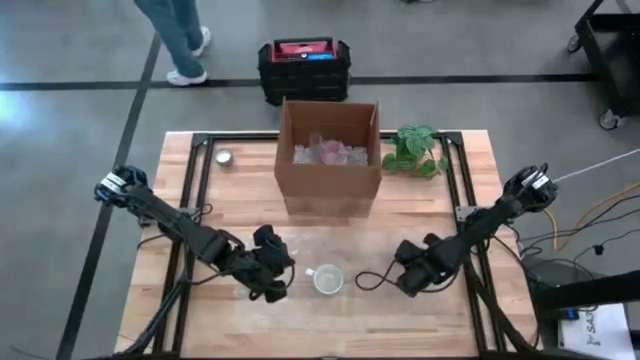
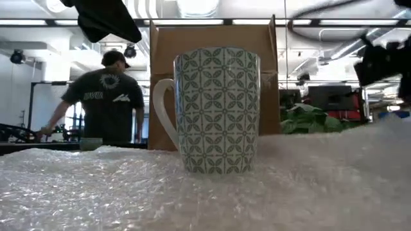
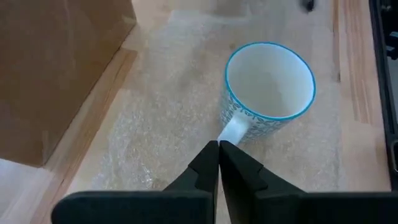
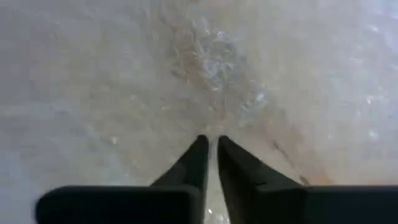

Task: Wrap mug
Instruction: Wrap the white mug in bubble wrap

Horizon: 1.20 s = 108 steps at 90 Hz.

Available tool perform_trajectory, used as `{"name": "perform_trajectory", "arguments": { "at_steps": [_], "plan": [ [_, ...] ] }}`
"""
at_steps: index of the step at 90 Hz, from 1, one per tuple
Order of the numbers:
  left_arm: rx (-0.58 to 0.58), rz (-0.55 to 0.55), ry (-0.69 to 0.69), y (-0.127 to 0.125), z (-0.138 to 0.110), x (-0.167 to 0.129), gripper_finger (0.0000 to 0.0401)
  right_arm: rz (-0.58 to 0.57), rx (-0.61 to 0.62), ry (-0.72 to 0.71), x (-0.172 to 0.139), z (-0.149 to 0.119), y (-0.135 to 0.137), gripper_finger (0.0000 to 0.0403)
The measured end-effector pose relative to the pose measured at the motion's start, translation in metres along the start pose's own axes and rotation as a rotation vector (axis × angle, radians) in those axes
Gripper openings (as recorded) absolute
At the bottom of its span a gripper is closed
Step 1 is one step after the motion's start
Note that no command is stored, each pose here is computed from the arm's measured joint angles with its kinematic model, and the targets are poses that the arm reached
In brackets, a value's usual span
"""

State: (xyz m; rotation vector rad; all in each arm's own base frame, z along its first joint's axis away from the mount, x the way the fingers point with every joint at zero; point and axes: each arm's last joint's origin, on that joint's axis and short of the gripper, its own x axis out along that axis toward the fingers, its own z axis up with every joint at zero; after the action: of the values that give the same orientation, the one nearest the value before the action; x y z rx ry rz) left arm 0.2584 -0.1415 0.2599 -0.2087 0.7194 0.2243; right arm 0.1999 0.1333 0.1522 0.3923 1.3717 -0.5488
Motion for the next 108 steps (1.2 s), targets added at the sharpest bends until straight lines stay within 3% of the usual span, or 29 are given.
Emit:
{"name": "perform_trajectory", "arguments": {
  "at_steps": [25, 39, 59, 71, 82, 108],
  "plan": [
    [-0.004, -0.003, -0.006, 0.000, 0.001, 0.000, 0.0000, 0.306, -0.155, -0.362, -0.057, 0.025, 0.024, 0.0003],
    [-0.004, -0.003, -0.006, 0.000, 0.001, 0.000, 0.0000, 0.472, -0.239, -0.523, -0.068, 0.037, 0.042, 0.0001],
    [-0.005, -0.005, -0.008, -0.001, 0.001, 0.000, 0.0000, 0.620, -0.270, -0.731, -0.073, 0.060, 0.062, 0.0000],
    [-0.007, -0.005, -0.009, -0.001, 0.001, 0.000, 0.0000, 0.644, -0.308, -0.843, -0.064, 0.081, 0.074, 0.0000],
    [-0.005, -0.003, -0.011, 0.000, 0.002, 0.001, 0.0000, 0.640, -0.358, -0.859, -0.050, 0.105, 0.089, 0.0000],
    [0.002, -0.021, -0.030, -0.003, 0.010, -0.005, 0.0000, 0.503, -0.496, -0.639, -0.005, 0.137, 0.122, 0.0000]
  ]
}}
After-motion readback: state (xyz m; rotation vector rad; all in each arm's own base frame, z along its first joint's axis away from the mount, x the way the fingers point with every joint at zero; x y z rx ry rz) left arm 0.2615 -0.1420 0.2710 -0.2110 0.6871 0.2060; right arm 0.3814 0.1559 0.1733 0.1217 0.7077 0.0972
